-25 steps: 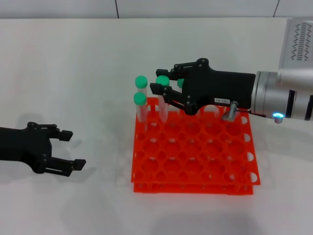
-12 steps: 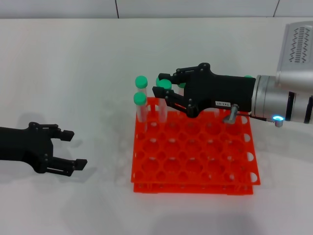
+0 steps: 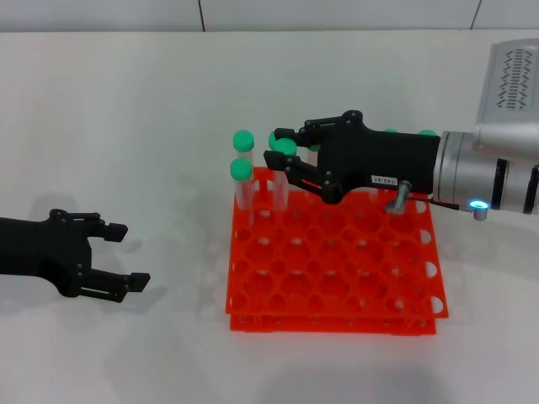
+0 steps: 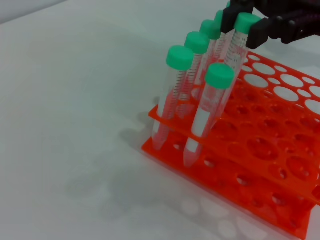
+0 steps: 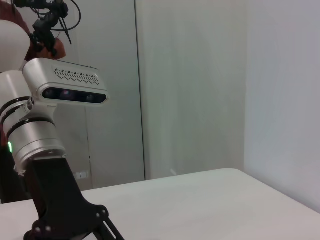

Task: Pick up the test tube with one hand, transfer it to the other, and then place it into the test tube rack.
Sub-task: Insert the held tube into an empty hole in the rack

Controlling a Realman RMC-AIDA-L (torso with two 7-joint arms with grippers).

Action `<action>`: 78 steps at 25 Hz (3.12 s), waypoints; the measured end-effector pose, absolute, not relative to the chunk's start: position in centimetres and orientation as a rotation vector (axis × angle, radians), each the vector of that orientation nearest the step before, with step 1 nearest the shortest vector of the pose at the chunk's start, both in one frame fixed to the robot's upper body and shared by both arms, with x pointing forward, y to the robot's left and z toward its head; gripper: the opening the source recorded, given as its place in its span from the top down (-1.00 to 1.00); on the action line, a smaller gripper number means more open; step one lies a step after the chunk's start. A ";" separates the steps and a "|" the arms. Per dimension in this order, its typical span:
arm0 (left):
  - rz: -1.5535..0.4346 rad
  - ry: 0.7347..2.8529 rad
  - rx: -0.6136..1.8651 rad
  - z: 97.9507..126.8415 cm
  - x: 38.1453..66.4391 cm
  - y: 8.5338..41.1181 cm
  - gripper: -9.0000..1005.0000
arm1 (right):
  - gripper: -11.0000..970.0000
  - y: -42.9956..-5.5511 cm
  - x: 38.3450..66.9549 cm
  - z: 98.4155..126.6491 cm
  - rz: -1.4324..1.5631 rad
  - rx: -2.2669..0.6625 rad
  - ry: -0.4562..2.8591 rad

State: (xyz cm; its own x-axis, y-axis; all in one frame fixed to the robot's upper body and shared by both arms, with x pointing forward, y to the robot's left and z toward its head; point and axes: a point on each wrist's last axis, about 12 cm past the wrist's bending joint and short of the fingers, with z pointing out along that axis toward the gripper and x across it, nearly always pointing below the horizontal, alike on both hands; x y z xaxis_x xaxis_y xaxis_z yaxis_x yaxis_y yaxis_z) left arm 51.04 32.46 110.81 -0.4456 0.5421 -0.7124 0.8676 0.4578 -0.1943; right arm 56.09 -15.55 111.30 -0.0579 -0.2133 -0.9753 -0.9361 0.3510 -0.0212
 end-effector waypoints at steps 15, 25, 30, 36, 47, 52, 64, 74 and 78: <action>-0.760 2.135 1.169 110.6 51.0 32.3 -0.77 | 0.38 -15.7 56.1 110.8 0.840 -1.078 1.555; -0.772 2.132 1.166 110.4 51.0 32.2 -0.77 | 0.36 -15.8 56.1 110.6 0.841 -1.076 1.565; -0.772 2.131 1.167 110.4 51.0 32.2 -0.77 | 0.36 -15.8 56.2 110.5 0.840 -1.075 1.566; -0.770 2.129 1.167 110.4 51.0 32.2 -0.77 | 0.35 -15.7 56.2 110.6 0.842 -1.077 1.564; -0.765 2.123 1.167 110.5 51.0 32.3 -0.77 | 0.33 -15.5 56.3 110.8 0.848 -1.086 1.554; -0.764 2.121 1.168 110.5 51.0 32.3 -0.77 | 0.33 -15.4 56.3 110.9 0.848 -1.088 1.552; -0.761 2.114 1.173 110.6 51.1 32.2 -0.77 | 0.31 -15.4 56.4 110.8 0.845 -1.085 1.556; -0.760 2.103 1.179 110.6 51.2 32.2 -0.77 | 0.30 -15.7 56.4 110.5 0.845 -1.073 1.572; -0.759 2.101 1.180 110.6 51.2 32.2 -0.77 | 0.29 -15.7 56.4 110.5 0.848 -1.067 1.573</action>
